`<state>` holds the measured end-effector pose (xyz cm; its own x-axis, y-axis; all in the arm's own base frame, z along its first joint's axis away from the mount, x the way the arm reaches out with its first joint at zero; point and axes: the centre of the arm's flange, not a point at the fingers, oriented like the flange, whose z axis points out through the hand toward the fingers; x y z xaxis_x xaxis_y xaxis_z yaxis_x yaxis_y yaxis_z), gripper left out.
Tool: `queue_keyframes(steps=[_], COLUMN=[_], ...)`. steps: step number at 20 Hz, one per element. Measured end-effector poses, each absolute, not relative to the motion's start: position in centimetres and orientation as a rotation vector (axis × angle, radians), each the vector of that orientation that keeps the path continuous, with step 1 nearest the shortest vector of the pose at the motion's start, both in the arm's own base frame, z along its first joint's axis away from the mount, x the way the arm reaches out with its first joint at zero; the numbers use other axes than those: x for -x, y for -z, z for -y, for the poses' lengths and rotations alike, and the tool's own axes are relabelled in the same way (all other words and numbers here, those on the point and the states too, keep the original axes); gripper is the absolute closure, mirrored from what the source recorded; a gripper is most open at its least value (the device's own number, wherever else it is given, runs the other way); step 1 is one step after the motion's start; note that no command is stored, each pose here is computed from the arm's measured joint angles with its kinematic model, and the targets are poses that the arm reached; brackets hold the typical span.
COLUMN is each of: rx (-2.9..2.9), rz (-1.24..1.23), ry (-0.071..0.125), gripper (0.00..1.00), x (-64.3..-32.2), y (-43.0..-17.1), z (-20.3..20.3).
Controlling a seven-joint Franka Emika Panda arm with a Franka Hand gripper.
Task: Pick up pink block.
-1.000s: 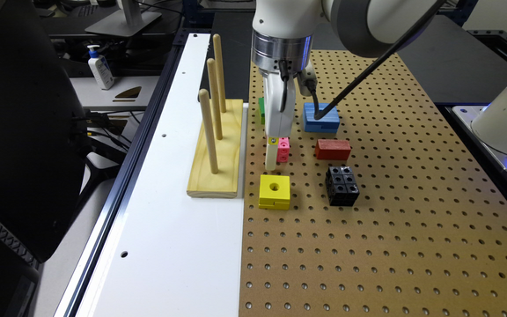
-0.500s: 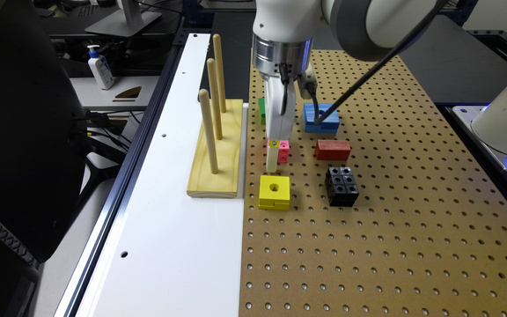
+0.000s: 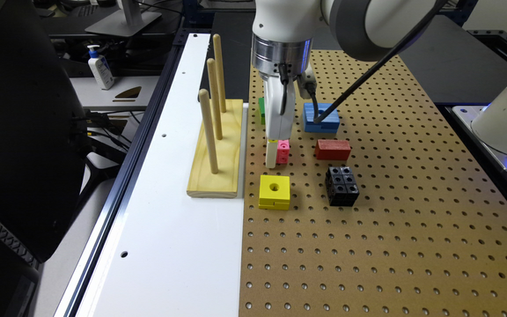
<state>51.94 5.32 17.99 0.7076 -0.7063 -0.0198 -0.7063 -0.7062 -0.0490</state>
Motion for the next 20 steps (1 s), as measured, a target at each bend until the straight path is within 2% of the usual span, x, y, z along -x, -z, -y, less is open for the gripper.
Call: queue_keyframes(steps=[6,10,13,16,20], rx=[2.851,2.856,2.858,2.857,2.863], rz=[-1.18,-1.179,-1.179,-1.178,-1.175], ry=[0.015,0.011,0.008,0.016,0.02], gripper=[1.0,1.0,1.0,1.0,1.0], x=[-52.1,-52.1,-52.1,-52.2,-52.1], y=[-18.8,-20.7,-21.1,-21.6,-25.0], z=[-5.3,-5.3,-5.2,-5.2,-5.2])
